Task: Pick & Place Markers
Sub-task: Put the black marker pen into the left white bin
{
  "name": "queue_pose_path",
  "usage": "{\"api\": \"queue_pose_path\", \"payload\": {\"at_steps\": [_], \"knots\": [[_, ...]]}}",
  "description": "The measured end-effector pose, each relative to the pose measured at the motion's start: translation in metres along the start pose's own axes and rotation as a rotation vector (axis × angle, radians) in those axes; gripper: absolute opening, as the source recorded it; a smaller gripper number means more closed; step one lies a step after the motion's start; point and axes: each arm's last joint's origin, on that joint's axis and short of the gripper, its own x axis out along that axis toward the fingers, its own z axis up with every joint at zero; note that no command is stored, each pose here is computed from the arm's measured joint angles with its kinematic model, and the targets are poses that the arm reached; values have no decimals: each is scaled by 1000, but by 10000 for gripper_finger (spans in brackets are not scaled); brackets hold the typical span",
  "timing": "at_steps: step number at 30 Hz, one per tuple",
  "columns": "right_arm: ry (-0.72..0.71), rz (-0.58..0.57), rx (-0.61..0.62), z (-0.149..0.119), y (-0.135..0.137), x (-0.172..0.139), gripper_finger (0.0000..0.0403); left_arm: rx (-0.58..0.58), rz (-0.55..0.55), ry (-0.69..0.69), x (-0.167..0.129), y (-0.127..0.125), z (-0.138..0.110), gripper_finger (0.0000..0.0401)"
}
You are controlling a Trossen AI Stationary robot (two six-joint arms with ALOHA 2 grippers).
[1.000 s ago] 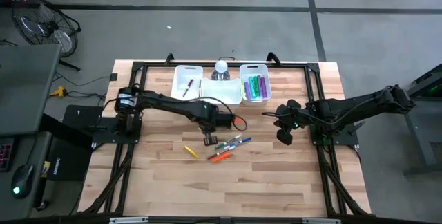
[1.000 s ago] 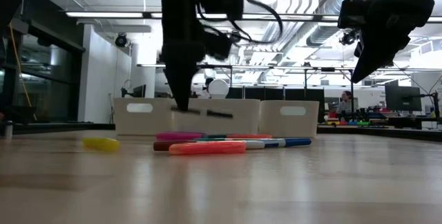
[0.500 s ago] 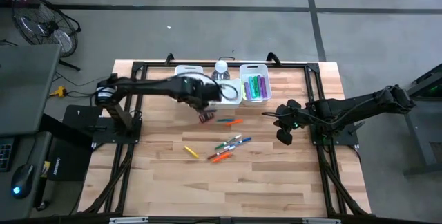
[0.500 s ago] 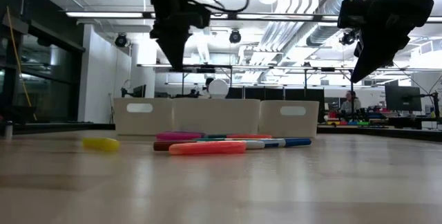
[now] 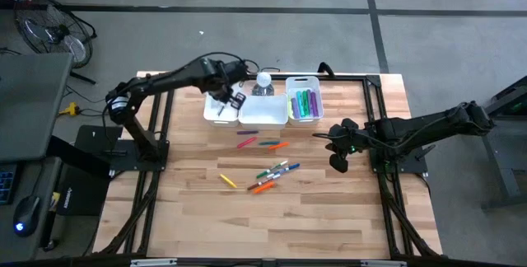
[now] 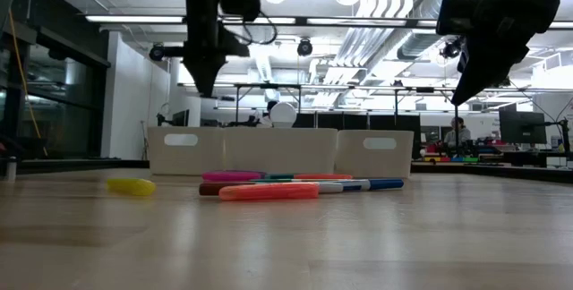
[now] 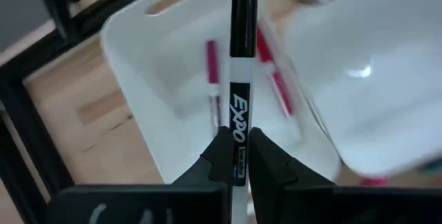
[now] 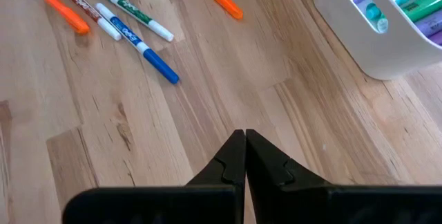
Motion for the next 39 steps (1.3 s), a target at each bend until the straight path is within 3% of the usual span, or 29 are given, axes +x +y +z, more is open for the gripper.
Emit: {"api": "queue_pose_path", "payload": {"at_steps": [6,14,27,39], "knots": [[-5,0,-5,0,0,0,0,-153,5,81,25,18,0,15],[-20,-10,-24,1,0,0,0,-216,-4,85,54,19,-6,15],[-15,-1,-24,1,0,0,0,-249,-18,88,66,20,-9,16],[-14,-1,-24,1,0,0,0,-204,-47,104,66,19,-9,89]]}}
